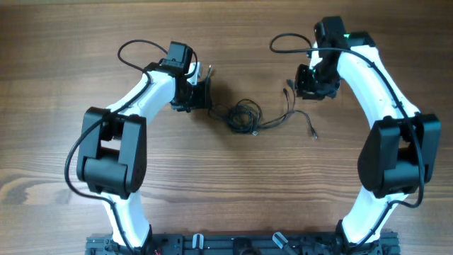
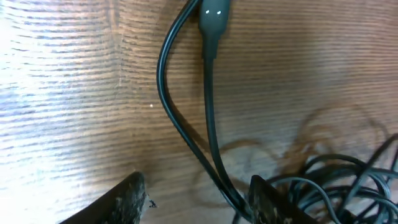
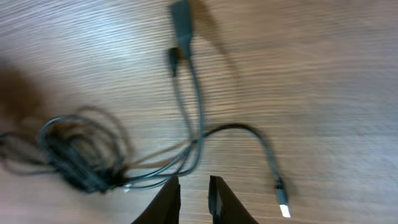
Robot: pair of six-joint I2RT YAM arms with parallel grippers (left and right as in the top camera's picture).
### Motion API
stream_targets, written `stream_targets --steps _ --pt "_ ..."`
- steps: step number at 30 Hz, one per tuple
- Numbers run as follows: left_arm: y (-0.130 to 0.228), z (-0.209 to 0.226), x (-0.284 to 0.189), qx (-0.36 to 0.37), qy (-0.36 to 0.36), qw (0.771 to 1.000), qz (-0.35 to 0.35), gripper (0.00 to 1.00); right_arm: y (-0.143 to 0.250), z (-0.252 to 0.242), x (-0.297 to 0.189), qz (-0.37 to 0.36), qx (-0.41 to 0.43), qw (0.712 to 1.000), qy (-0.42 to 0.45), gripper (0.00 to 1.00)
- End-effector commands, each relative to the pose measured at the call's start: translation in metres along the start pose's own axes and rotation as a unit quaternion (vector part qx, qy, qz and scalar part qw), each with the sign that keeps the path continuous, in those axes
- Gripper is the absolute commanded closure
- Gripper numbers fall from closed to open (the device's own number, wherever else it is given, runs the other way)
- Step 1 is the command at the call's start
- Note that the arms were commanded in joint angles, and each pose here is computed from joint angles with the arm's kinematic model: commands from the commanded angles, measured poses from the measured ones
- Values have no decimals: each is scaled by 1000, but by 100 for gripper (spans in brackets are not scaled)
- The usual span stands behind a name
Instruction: Untangle cables
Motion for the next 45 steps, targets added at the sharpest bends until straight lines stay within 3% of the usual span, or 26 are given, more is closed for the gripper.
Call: stream_targets --steps 1,4,6,7,9,13,19,29,31,32,33,36,38,40,41,42,45 --pt "-8 -18 -44 8 24 999 -46 45 3 45 2 8 -84 993 -83 78" --pt "-6 -22 -58 5 28 998 -53 42 2 64 6 1 -102 991 -90 77" --pt "-3 -21 -58 -18 26 998 -47 21 2 80 10 -4 -115 989 -97 71" --pt "-2 -20 -57 -19 24 999 -44 17 2 86 11 -7 -123 987 -98 64" --pt "-1 -18 -55 -20 22 999 -40 17 2 100 15 -13 -143 985 -101 51" --pt "0 -16 -49 -26 18 999 -34 17 6 115 19 -12 -161 981 -104 39" --pt "3 -11 -31 -66 9 998 -15 25 21 116 38 9 -145 985 -98 22" --pt "27 -23 -6 -60 -6 998 23 30 38 100 87 5 -104 990 -93 22" --pt "31 -32 -1 -46 -1 999 22 36 41 99 94 3 -99 991 -94 22" --pt "33 -37 3 -39 -1 999 18 44 42 99 97 2 -100 991 -94 23" --pt "34 -37 6 -42 -7 999 11 59 44 100 100 1 -101 990 -95 23" --pt "31 -26 17 -57 -50 997 -17 93 48 100 108 -2 -85 992 -97 28" --pt "26 -18 20 -60 -64 996 -25 96 45 100 109 -6 -64 993 -99 38" --pt "19 -10 19 -69 -69 995 -34 96 42 103 109 -13 -40 994 -105 57" --pt "14 -5 17 -77 -69 994 -38 96 40 110 107 -13 -34 992 -125 71" --pt "10 1 15 -86 -70 993 -41 96 40 116 106 -13 -35 989 -140 79" --pt "-1 20 9 -111 -73 990 -46 94 39 136 103 -18 -44 982 -180 85"
Point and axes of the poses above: each gripper's point midway between its finger pads, its own x axis out along the fingers, its own z axis along the line the jaws close on, y = z × x, the point moved 2 cm from there along -x, back along the fingers, and after that the axes turned 12 degrees about -x, right-handed, at the moved point
